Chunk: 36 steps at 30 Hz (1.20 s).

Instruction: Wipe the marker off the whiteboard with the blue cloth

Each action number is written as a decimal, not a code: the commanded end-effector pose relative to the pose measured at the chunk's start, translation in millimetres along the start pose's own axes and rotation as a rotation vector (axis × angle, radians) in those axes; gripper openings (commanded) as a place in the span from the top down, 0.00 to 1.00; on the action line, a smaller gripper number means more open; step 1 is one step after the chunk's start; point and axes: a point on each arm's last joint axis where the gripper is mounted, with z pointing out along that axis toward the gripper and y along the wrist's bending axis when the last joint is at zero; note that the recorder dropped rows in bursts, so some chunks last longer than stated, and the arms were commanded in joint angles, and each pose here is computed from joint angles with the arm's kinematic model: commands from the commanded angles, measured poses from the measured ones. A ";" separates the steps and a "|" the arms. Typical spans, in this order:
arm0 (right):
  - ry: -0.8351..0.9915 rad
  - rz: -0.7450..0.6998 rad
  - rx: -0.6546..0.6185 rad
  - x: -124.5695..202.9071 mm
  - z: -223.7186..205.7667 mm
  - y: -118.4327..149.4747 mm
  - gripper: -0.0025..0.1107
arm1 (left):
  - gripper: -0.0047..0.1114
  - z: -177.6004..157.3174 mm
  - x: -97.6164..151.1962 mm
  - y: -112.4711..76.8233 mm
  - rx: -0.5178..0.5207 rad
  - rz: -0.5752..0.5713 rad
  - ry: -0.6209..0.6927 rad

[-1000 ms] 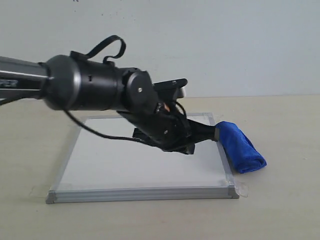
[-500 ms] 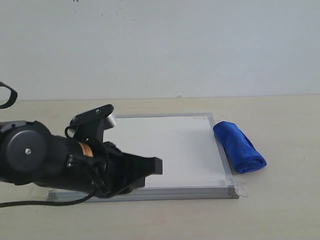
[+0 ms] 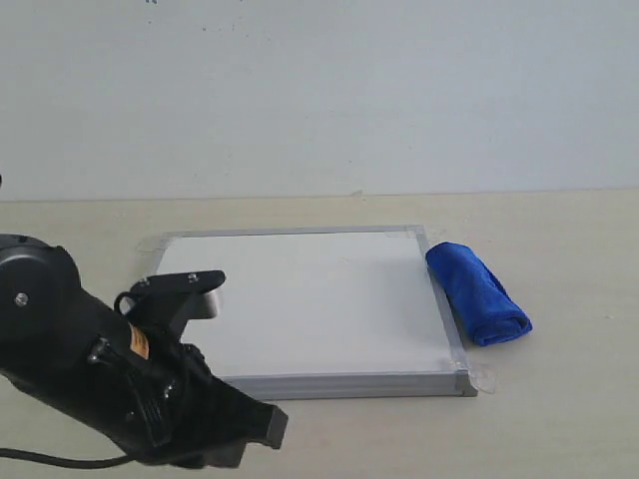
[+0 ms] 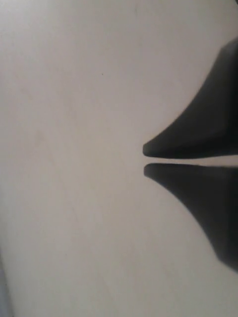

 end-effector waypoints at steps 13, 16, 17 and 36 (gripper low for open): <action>-0.013 0.002 0.001 -1.1 -0.4 0.0 0.98 | 0.93 -138.4 -5.7 32.7 -0.185 0.285 -0.482; -0.013 0.002 0.001 -1.1 -0.4 0.0 0.98 | 0.93 -165.4 4.7 38.8 -0.198 0.254 -0.569; -0.013 0.002 0.001 -1.1 -0.4 0.0 0.98 | 0.93 -179.1 11.4 42.1 -0.206 0.232 -0.616; -0.013 0.002 0.001 -1.1 -0.4 0.0 0.98 | 0.93 -251.9 167.0 50.0 -0.209 0.055 -1.264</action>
